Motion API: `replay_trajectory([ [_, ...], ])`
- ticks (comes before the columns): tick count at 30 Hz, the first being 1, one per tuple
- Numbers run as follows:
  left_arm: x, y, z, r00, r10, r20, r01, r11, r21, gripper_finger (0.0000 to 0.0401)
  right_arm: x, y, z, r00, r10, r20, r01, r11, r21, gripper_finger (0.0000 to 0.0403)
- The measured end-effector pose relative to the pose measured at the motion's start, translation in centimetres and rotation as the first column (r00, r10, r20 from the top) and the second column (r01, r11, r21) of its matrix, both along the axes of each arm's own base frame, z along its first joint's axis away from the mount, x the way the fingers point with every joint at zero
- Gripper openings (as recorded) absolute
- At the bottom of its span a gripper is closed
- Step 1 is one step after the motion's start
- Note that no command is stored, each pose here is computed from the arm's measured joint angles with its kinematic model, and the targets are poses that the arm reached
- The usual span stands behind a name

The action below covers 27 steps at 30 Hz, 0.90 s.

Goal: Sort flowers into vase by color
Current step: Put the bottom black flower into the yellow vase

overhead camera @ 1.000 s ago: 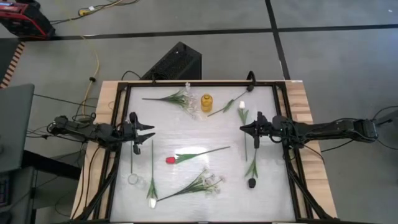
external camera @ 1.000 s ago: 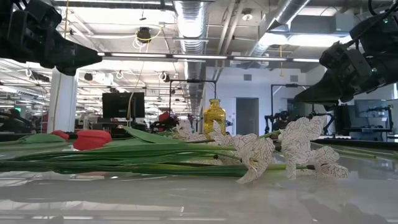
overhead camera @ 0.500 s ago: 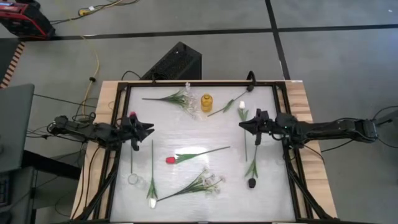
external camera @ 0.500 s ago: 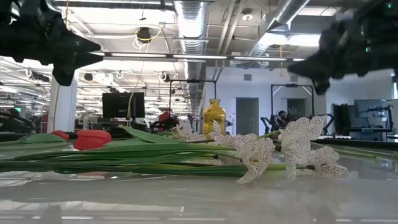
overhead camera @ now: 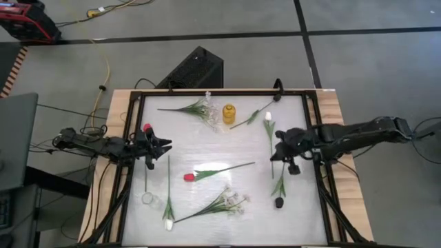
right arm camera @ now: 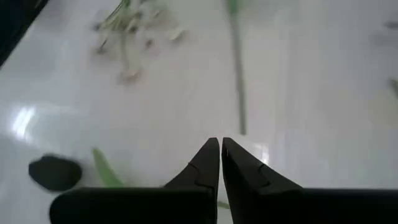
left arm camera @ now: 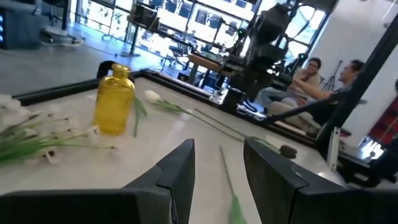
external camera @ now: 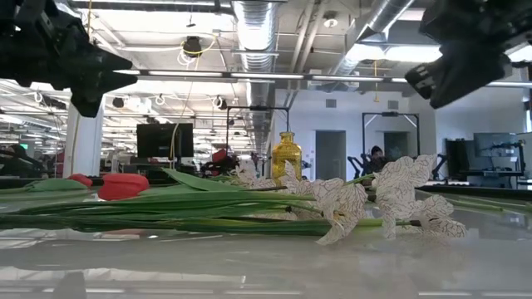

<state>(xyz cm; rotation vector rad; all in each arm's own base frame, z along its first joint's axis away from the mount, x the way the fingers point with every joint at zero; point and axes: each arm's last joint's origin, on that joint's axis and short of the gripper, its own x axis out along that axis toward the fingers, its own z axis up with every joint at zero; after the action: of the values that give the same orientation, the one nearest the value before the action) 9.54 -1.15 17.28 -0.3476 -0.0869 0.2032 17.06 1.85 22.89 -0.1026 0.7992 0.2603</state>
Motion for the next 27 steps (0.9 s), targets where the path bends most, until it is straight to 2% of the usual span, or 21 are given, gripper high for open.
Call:
replay_trajectory([
  [4, 0.0, 0.0, 0.0, 1.0, -0.005, -0.011, 0.006, 0.999, 0.05, 0.0126, 1.1, 1.5, 0.2, 0.984, 0.156, -0.08, -0.162, 0.984, -0.076, 0.0048],
  [6, 0.0, -0.1, 0.0, 0.999, -0.036, -0.012, 0.037, 0.997, 0.073, 0.0126, 1.7, 1.9, 0.0, 0.972, 0.155, -0.174, -0.174, 0.98, -0.1, 0.0048],
  [8, 0.0, -0.2, 0.2, 0.997, -0.075, -0.011, 0.076, 0.991, 0.108, 0.0126, 2.5, 2.1, -0.2, 0.965, 0.149, -0.216, -0.178, 0.976, -0.125, 0.0048],
  [11, -0.1, -0.3, 1.1, 0.993, -0.119, 0.005, 0.118, 0.985, 0.125, 0.0126, 3.6, 2.3, -0.4, 0.928, 0.204, -0.312, -0.27, 0.945, -0.183, 0.0048],
  [13, 0.1, -0.3, 1.4, 0.993, -0.114, -0.027, 0.116, 0.985, 0.128, 0.0126, 3.8, 2.3, -0.8, 0.879, 0.205, -0.43, -0.325, 0.918, -0.227, 0.0048],
  [15, 0.3, -0.4, 1.4, 0.992, -0.1, -0.075, 0.109, 0.985, 0.132, 0.0126, 3.9, 2.1, -1.2, 0.806, 0.196, -0.559, -0.39, 0.886, -0.252, 0.0048],
  [18, 0.9, -0.5, 1.8, 0.989, -0.084, -0.121, 0.1, 0.987, 0.128, 0.0126, 3.7, 2.1, -2.4, 0.646, 0.225, -0.73, -0.514, 0.835, -0.197, 0.0048],
  [20, 1.3, -0.6, 2.0, 0.984, -0.078, -0.159, 0.1, 0.986, 0.135, 0.0126, 3.9, 2.2, -3.6, 0.559, 0.239, -0.794, -0.567, 0.809, -0.156, 0.0048],
  [23, 2.0, -0.8, 2.4, 0.977, -0.076, -0.201, 0.109, 0.981, 0.162, 0.0126, 4.4, 2.7, -5.1, 0.483, 0.249, -0.839, -0.626, 0.769, -0.132, 0.0048],
  [27, 2.8, -1.0, 2.8, 0.97, -0.071, -0.233, 0.119, 0.974, 0.194, 0.0126, 4.9, 3.5, -6.5, 0.425, 0.256, -0.868, -0.677, 0.726, -0.118, 0.0048],
])
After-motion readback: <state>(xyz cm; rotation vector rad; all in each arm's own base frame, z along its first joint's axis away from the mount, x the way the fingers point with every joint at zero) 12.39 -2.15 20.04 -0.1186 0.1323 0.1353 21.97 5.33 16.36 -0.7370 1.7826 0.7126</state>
